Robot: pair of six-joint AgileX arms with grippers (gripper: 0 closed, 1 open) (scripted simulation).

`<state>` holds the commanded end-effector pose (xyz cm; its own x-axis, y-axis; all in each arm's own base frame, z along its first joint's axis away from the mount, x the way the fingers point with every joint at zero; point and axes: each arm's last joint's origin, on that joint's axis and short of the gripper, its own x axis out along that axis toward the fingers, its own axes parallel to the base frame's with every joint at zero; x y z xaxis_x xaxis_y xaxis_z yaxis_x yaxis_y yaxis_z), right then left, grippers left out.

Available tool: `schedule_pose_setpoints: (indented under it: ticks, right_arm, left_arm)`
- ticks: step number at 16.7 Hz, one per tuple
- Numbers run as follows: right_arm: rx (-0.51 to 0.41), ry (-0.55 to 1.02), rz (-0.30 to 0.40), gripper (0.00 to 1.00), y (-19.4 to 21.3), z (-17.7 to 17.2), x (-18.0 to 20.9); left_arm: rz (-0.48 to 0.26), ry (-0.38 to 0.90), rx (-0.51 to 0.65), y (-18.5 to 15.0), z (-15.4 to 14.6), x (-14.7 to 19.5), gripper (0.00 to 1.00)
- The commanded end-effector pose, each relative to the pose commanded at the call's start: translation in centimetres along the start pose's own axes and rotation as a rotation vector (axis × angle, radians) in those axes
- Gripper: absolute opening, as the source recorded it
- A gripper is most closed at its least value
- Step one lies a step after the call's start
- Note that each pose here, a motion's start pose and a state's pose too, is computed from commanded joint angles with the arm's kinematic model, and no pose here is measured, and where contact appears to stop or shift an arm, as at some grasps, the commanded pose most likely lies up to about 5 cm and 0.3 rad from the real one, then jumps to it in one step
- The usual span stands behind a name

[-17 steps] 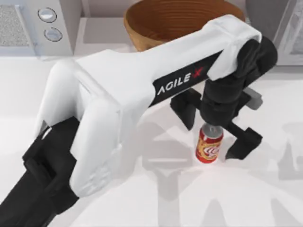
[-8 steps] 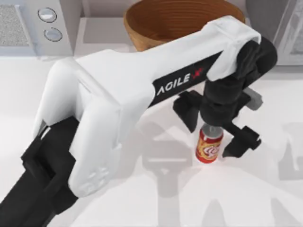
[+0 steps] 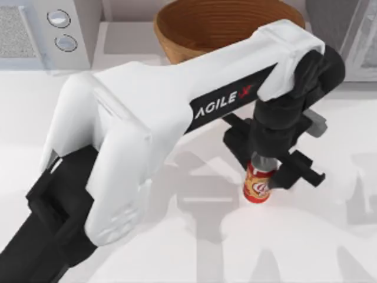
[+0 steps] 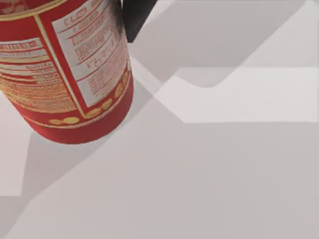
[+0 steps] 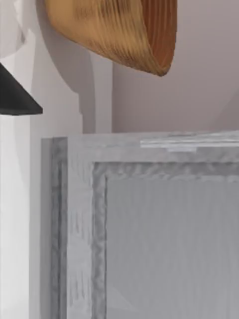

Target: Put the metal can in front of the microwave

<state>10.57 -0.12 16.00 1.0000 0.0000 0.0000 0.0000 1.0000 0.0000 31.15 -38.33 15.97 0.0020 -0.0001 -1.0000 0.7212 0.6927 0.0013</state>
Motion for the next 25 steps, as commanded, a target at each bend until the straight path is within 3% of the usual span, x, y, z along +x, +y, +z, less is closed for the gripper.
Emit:
schedule_pose_setpoints:
  ticks: [2, 12, 18, 25]
  right_arm:
    - [0.000, 0.000, 0.000, 1.00, 0.0, 0.0, 0.0]
    - [0.000, 0.000, 0.000, 1.00, 0.0, 0.0, 0.0]
    - [0.000, 0.000, 0.000, 1.00, 0.0, 0.0, 0.0]
    - [0.000, 0.000, 0.000, 1.00, 0.0, 0.0, 0.0]
  left_arm:
    - [0.000, 0.000, 0.000, 0.0, 0.0, 0.0, 0.00]
    - [0.001, 0.008, -0.001, 0.1, 0.0, 0.0, 0.00]
    - [0.000, 0.002, 0.000, 0.0, 0.1, -3.6, 0.00]
    - [-0.003, 0.001, 0.001, 0.7, -0.1, -4.2, 0.00]
